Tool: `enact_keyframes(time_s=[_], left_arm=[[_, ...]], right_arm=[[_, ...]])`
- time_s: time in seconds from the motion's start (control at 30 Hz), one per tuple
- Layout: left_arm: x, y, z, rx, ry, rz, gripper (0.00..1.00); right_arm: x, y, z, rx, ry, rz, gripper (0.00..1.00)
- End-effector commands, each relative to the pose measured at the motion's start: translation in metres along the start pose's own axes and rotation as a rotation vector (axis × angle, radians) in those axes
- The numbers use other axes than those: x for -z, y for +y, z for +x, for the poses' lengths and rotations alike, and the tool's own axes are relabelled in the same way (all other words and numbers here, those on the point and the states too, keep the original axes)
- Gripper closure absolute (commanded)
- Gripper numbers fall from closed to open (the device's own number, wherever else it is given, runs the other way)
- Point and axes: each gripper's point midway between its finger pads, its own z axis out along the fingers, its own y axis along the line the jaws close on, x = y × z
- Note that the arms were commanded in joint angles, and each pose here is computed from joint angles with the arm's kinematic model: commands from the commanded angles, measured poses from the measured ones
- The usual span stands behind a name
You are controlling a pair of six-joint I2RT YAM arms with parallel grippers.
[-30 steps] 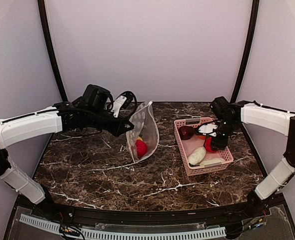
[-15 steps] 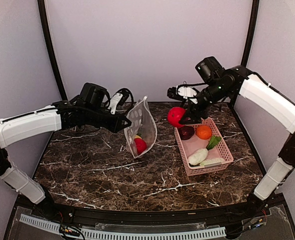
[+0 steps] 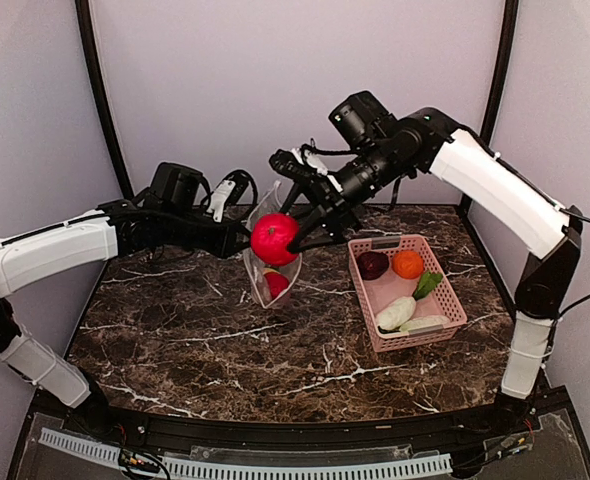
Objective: Place the food in the zip-top bag and seal the zipper
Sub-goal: Place the fake fruit in the zipper food storage bag.
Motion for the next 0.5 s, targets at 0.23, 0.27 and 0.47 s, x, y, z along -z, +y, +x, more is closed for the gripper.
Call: enact_keyframes(time_s=[0.23,0.27,0.47], left_arm=[[0.024,-0.009,-0.017,-0.002,-0.076,0.037,0.99],[0.025,-0.01,-0.017,-0.001,-0.078,0.039,0.99],[0.025,-0.011,-0.017,0.011,-0.083,0.045,0.99]], right_arm=[[-0.042,-0.034,0.05,-0.035,0.238,0.166,0.47],[-0.043,-0.038,0.052,-0.034,0.253,0.187,0.47],[-0.043,-0.077,0.073,-0.046,0.346,0.374,0.46]])
